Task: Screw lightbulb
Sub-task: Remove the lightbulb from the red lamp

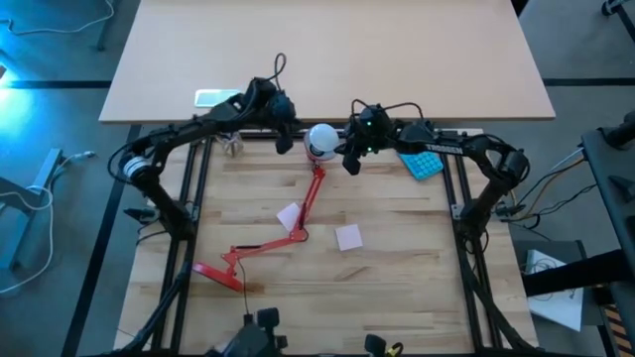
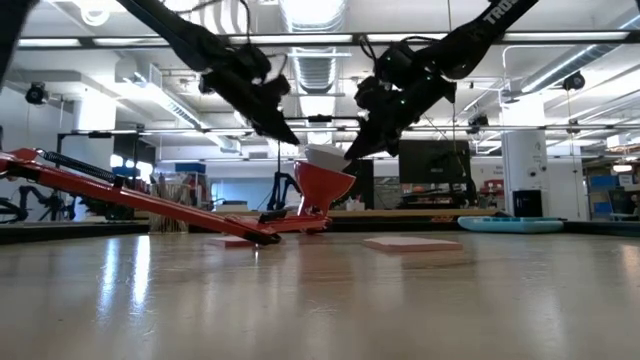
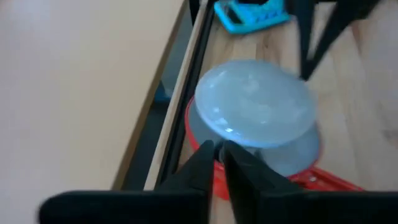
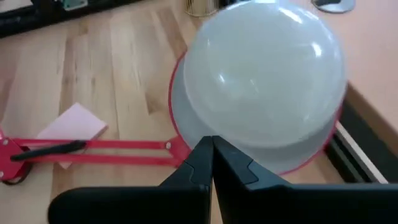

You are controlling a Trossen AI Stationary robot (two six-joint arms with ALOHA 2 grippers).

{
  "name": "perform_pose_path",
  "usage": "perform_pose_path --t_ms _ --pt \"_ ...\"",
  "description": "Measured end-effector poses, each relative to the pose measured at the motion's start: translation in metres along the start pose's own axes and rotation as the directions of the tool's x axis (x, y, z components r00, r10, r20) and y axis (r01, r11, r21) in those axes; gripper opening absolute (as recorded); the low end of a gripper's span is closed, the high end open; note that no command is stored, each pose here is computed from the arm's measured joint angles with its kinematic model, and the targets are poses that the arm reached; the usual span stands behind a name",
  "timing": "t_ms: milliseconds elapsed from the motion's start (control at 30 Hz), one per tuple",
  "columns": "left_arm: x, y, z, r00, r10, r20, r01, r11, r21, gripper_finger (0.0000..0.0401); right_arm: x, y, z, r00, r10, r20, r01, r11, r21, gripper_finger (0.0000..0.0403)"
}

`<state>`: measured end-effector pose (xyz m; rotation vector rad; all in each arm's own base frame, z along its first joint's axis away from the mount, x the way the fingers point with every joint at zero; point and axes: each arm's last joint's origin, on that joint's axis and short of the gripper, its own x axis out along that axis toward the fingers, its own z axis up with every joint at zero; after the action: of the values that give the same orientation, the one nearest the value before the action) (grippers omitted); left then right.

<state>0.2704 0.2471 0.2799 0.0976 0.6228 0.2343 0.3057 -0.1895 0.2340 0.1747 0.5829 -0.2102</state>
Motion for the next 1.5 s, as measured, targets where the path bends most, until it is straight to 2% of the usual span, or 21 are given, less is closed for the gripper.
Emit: perform_pose_path --t_ms 67,233,367,633,900,1000,1100,1167,1367,1500 --pt "0.012 0.007 -0.002 1.0 -0.012 -0.026 0.012 1.0 -0.009 0.0013 0.003 0.0 -0.002 1.0 0.005 -0.022 -0.005 1.0 0.02 0.0002" --pt "0.041 0.023 0.001 0.997 -0.031 -0.065 0.03 0.999 -0.015 0.0012 0.005 0.002 -0.002 0.998 0.023 -0.059 -0.021 1.0 0.022 0.0002" --pt "0.051 0.027 0.004 0.994 -0.054 -0.097 0.054 0.999 -0.006 0.0002 0.005 0.0 -0.002 0.998 0.016 -0.055 -0.015 1.0 0.021 0.0002" --pt "0.047 0.021 0.002 0.984 -0.092 -0.152 0.088 0.996 -0.033 0.0 0.001 -0.015 -0.001 0.989 -0.137 -0.053 0.137 0.99 -0.021 0.0002" --pt "0.037 0.0 0.007 0.962 -0.146 -0.23 0.141 0.989 -0.038 0.0 -0.004 -0.029 -0.002 0.98 -0.192 -0.052 0.193 0.981 -0.002 0.0002" --pt "0.028 0.001 0.011 0.965 -0.093 -0.244 0.093 0.996 -0.015 0.0 -0.004 -0.026 -0.004 0.985 -0.155 -0.072 0.155 0.988 0.003 0.0002" --pt "0.023 0.004 0.012 0.967 -0.048 -0.251 0.048 0.999 -0.004 0.0 -0.001 -0.014 -0.005 0.997 -0.03 -0.076 0.032 0.999 0.028 0.0002" --pt "0.024 0.005 0.013 0.968 -0.04 -0.246 0.042 0.999 0.0 0.0 0.004 -0.004 -0.004 0.997 0.018 -0.076 -0.017 1.0 0.018 0.0002" --pt "0.027 0.0 0.014 0.968 -0.057 -0.245 0.058 0.998 -0.001 0.0 0.012 0.014 -0.001 0.997 0.054 -0.055 -0.055 0.998 -0.023 0.0002" --pt "0.028 -0.006 0.015 0.965 -0.073 -0.252 0.074 0.997 -0.007 0.0 0.012 0.013 0.001 0.999 0.022 -0.042 -0.023 0.999 -0.026 0.0002"
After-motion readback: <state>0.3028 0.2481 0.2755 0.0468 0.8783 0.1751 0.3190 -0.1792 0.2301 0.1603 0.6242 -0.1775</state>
